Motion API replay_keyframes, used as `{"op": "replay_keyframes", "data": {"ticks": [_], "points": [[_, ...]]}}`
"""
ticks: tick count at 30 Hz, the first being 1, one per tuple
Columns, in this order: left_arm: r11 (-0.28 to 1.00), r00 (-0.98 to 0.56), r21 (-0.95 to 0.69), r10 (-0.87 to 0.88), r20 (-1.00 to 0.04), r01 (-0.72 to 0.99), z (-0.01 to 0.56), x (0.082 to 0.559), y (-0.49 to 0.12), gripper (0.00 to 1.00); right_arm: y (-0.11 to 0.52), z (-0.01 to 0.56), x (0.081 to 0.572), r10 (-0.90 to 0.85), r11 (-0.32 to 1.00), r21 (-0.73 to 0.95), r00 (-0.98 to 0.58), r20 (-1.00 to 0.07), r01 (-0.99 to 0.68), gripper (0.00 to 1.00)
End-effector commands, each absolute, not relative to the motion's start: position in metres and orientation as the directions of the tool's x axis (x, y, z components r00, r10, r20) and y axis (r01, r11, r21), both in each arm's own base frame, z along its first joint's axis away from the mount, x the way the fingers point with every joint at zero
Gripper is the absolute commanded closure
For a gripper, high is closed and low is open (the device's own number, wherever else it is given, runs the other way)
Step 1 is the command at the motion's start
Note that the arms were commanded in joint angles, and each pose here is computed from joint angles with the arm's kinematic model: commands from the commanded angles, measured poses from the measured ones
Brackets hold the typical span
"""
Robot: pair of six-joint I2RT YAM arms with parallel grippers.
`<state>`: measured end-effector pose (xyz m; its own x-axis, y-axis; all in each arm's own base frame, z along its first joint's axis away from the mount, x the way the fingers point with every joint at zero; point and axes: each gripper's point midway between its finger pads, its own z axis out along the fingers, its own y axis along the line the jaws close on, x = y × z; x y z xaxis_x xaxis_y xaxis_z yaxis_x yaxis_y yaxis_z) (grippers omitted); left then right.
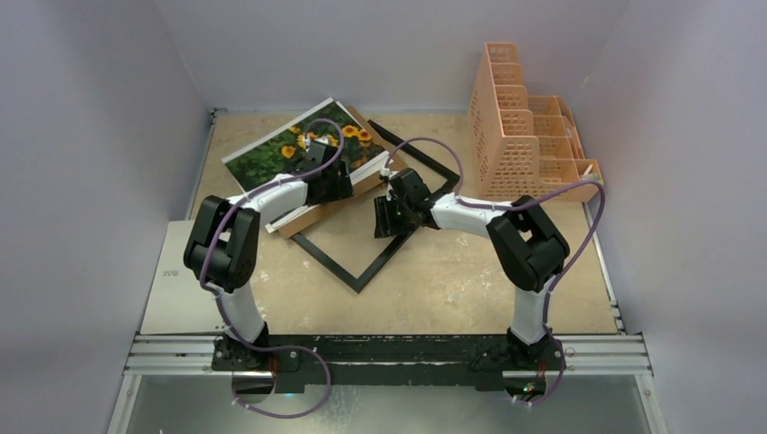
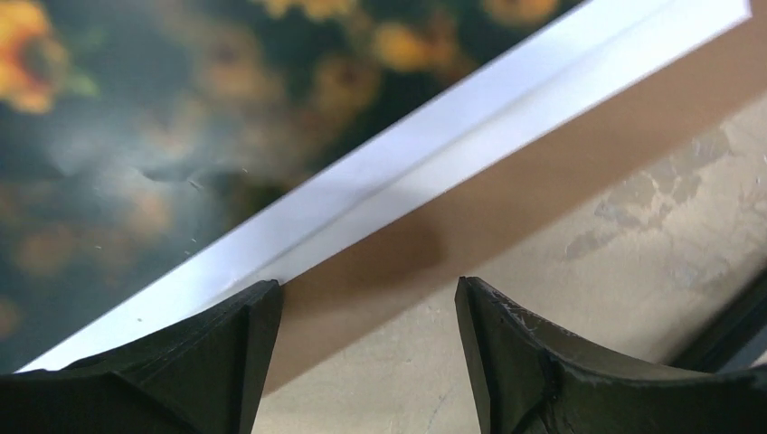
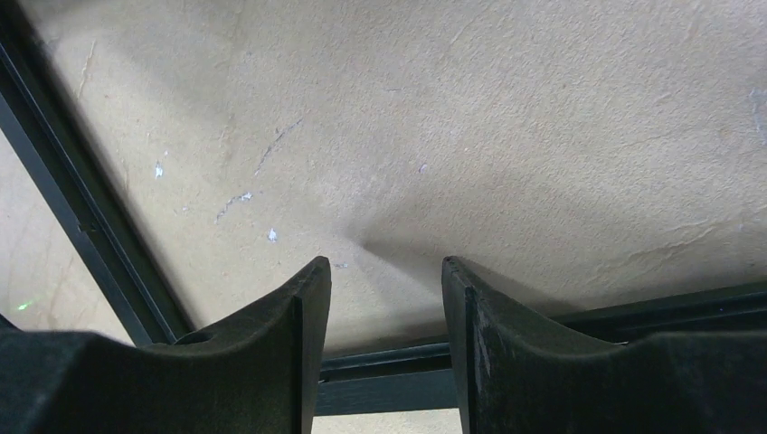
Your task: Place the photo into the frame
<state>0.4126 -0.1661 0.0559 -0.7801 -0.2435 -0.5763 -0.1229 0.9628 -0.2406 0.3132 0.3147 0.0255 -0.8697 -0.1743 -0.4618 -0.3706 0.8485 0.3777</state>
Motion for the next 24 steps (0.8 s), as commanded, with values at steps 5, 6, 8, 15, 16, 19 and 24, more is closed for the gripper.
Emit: {"op": "replay_keyframes", "data": {"ticks": [5, 6, 8, 15, 16, 19, 24], "points": [[0.962, -0.776, -0.262, -0.222, -0.591, -0.075, 0.095, 0.414, -0.166, 0.26, 0.238, -0.015, 0.251, -0.249, 0.937, 0.189, -0.943, -0.223, -0.292, 0.47], [0.956, -0.787, -0.290, -0.214, -0.578, -0.047, 0.098, 0.409, -0.172, 0.26, 0.234, -0.014, 0.250, -0.239, 0.943, 0.178, -0.946, -0.221, -0.280, 0.47], [0.937, -0.805, -0.348, -0.196, -0.560, 0.013, 0.107, 0.397, -0.185, 0.26, 0.223, -0.014, 0.248, -0.218, 0.955, 0.154, -0.952, -0.213, -0.253, 0.47], [0.870, -0.834, -0.460, -0.115, -0.540, 0.178, 0.117, 0.364, -0.210, 0.26, 0.181, -0.018, 0.252, -0.122, 0.988, 0.072, -0.969, -0.217, -0.140, 0.47], [0.877, -0.830, -0.448, -0.116, -0.546, 0.172, 0.117, 0.364, -0.206, 0.26, 0.180, -0.015, 0.257, -0.113, 0.988, 0.073, -0.966, -0.235, -0.133, 0.47], [0.903, -0.809, -0.405, -0.128, -0.574, 0.145, 0.120, 0.369, -0.196, 0.26, 0.196, 0.003, 0.278, -0.088, 0.982, 0.129, -0.944, -0.317, -0.135, 0.46], [0.935, -0.778, -0.348, -0.164, -0.606, 0.074, 0.125, 0.379, -0.181, 0.26, 0.254, 0.059, 0.330, 0.100, 0.917, 0.383, -0.866, -0.490, -0.112, 0.42]]}}
